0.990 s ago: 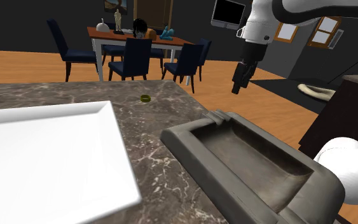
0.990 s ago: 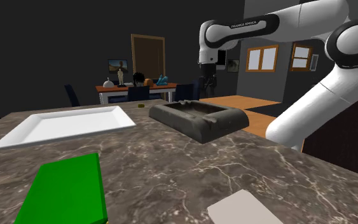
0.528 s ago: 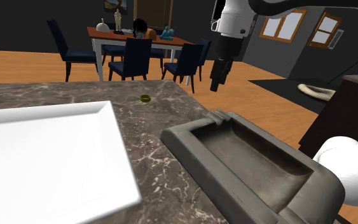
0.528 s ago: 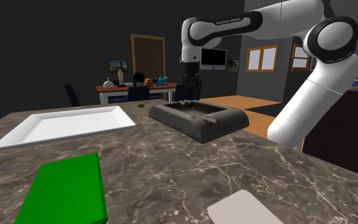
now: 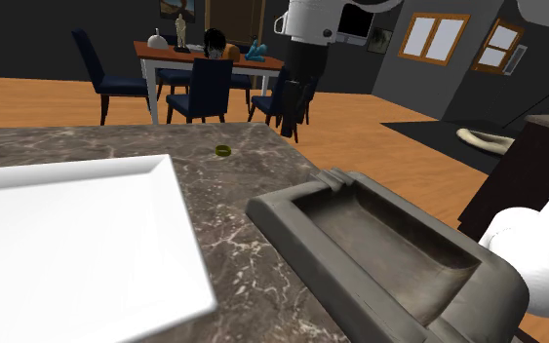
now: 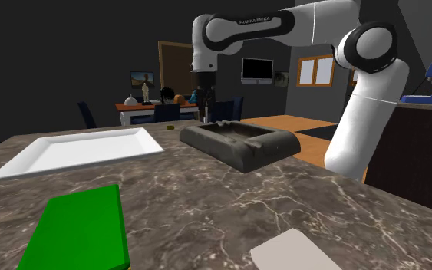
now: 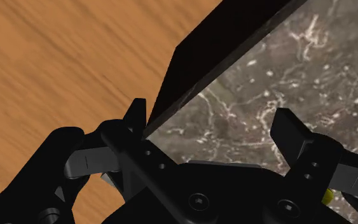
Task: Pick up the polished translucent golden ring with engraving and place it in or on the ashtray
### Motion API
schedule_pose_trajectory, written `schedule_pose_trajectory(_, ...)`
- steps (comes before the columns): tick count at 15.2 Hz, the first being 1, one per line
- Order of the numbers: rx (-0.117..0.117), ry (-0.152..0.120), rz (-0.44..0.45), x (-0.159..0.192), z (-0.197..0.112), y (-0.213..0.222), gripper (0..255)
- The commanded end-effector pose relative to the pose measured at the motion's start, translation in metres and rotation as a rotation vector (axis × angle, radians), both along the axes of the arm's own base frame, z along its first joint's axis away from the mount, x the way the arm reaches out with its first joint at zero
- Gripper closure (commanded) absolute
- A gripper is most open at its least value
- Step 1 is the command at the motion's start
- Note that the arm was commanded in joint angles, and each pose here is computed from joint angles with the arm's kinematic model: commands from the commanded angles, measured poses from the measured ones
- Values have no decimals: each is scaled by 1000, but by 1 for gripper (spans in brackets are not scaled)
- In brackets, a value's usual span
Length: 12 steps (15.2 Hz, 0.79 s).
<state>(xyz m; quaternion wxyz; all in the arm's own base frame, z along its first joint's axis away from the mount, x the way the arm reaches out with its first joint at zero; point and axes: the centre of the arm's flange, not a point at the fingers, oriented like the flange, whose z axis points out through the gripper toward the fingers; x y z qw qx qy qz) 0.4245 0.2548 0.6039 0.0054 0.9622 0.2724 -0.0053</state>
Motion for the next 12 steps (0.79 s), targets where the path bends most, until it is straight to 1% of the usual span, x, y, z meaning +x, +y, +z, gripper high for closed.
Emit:
schedule_pose_trajectory(1, 3, -2, 46, 4, 1, 26, 0)
schedule_pose_trajectory(10, 13, -8, 250, 13, 11, 142, 0)
schedule_pose_trajectory(12, 13, -8, 256, 12, 6, 146, 0)
